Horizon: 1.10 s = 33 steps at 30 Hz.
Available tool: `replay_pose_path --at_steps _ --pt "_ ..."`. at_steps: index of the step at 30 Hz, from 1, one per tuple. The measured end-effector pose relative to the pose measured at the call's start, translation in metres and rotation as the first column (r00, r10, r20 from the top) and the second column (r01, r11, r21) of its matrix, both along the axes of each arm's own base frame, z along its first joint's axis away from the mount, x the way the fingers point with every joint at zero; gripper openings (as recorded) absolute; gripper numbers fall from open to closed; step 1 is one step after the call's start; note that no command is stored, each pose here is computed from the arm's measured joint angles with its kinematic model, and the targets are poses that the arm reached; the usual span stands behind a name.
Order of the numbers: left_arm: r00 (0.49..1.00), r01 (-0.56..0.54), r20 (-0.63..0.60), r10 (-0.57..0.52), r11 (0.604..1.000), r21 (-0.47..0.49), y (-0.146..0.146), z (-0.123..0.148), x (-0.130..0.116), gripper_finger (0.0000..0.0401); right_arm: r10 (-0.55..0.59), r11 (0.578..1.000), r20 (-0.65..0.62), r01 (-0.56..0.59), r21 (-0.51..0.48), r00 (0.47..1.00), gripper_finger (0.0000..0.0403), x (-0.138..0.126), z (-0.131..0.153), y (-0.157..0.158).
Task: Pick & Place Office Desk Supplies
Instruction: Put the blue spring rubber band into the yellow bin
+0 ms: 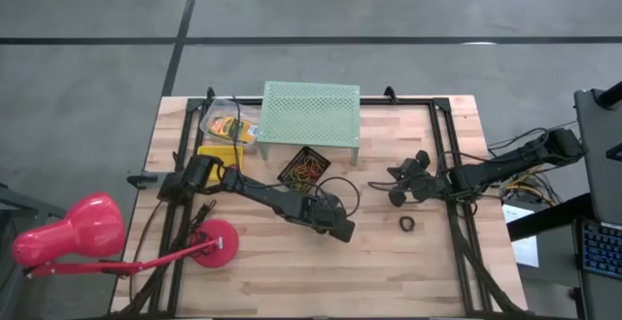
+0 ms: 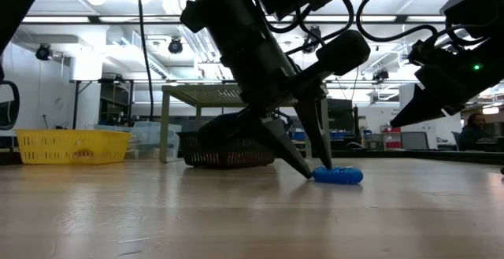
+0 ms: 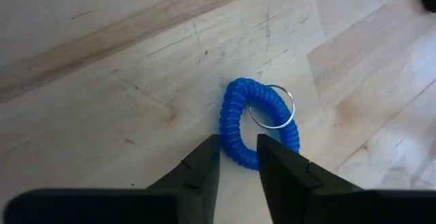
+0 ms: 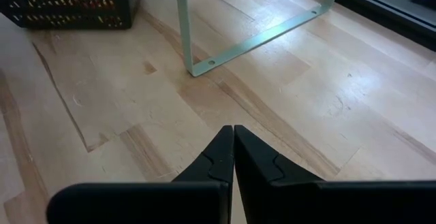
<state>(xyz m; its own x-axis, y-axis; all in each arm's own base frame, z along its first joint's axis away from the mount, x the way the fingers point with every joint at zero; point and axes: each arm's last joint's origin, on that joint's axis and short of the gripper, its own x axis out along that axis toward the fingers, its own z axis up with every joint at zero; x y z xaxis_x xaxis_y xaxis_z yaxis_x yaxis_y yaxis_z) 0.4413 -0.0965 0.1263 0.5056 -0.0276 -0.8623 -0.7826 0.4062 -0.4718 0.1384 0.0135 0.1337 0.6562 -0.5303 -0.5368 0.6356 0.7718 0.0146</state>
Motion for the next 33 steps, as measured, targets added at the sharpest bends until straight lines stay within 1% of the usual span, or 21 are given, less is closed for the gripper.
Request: replay_pose_path --at_steps 7,12,23,33 --pt "1.000 0.000 0.000 0.000 1.000 -0.005 0.002 0.000 0.000 0.0035 0.000 1.000 0.000 0.000 0.000 1.000 0.0008 0.000 0.000 0.000" --pt "1.000 -0.002 0.002 0.002 1.000 -0.004 0.003 0.000 0.001 0.0006 0.000 1.000 0.000 0.000 0.000 1.000 0.0008 0.000 0.000 0.000" --pt "1.000 -0.002 -0.008 0.002 1.000 -0.010 0.005 0.000 0.000 0.0002 0.000 1.000 0.000 0.000 0.000 1.000 0.0008 0.000 0.000 0.000" --pt "0.992 -0.005 -0.125 0.001 1.000 -0.031 0.006 0.000 -0.010 0.0002 0.000 1.000 0.000 0.000 0.000 1.000 0.0008 0.000 0.000 0.000"
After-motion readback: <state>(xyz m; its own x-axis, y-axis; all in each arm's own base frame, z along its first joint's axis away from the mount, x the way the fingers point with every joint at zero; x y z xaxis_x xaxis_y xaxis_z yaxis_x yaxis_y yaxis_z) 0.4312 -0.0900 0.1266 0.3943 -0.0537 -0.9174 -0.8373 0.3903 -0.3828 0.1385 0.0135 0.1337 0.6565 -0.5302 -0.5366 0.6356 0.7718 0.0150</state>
